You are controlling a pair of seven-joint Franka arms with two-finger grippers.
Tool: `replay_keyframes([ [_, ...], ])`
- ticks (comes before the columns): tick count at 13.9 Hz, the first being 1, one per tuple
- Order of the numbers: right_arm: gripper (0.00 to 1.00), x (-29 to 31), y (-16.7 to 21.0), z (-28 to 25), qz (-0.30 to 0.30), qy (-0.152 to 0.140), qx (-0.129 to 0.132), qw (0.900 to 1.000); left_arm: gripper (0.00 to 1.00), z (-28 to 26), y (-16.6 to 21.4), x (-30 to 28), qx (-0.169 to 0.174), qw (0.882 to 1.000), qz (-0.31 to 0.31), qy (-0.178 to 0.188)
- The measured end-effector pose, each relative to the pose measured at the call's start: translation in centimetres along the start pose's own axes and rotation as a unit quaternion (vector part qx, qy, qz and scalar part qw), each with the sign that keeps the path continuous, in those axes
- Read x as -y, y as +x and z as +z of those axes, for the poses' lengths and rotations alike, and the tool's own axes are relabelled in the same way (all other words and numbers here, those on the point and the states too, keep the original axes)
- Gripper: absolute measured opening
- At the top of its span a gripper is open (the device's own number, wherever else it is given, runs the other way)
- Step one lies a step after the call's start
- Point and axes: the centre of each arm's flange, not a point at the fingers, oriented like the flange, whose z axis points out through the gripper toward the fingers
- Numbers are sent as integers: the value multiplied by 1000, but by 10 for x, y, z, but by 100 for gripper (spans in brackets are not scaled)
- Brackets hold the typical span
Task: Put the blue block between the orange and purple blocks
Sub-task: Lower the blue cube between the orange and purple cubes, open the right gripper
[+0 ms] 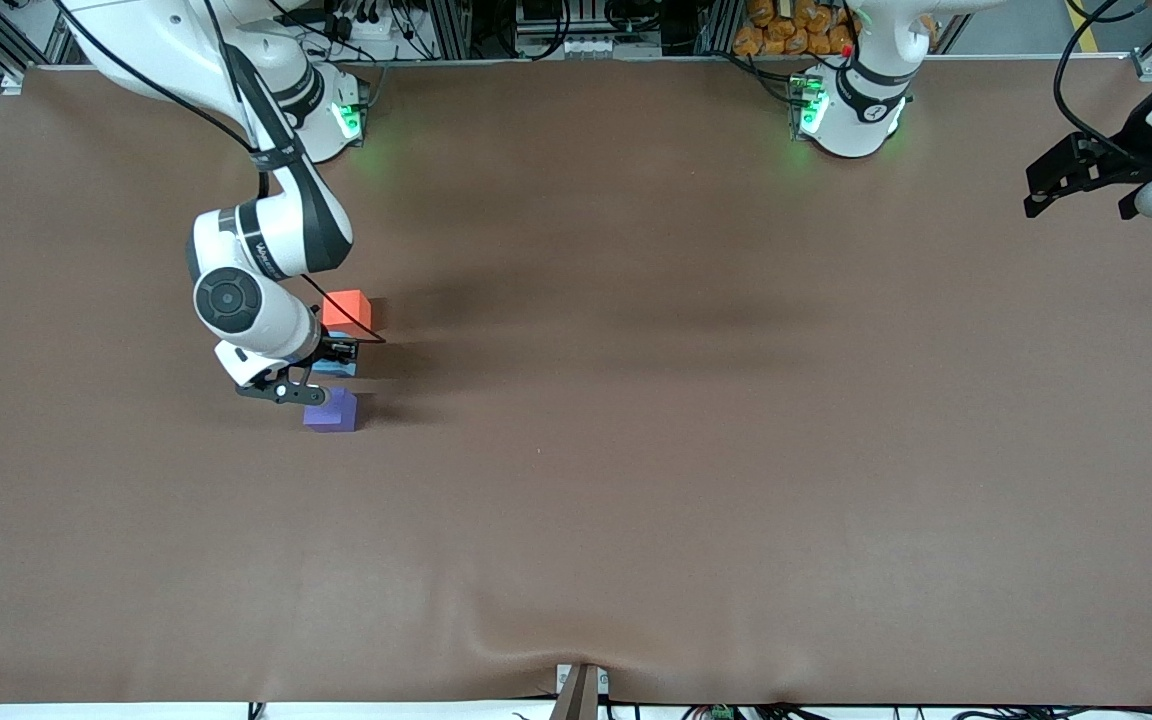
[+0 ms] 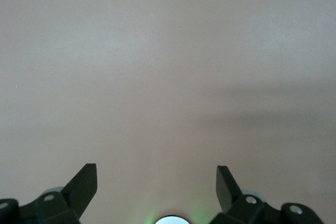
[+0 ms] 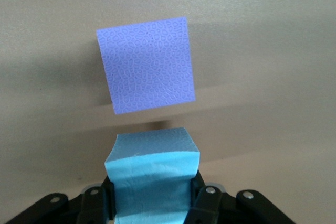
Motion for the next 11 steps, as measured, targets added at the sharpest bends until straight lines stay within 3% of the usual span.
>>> replay_keyframes([
  [11,53,4,-1,27,-5,3,-6,1000,100,-2,0,0,-2,1000,0,0],
])
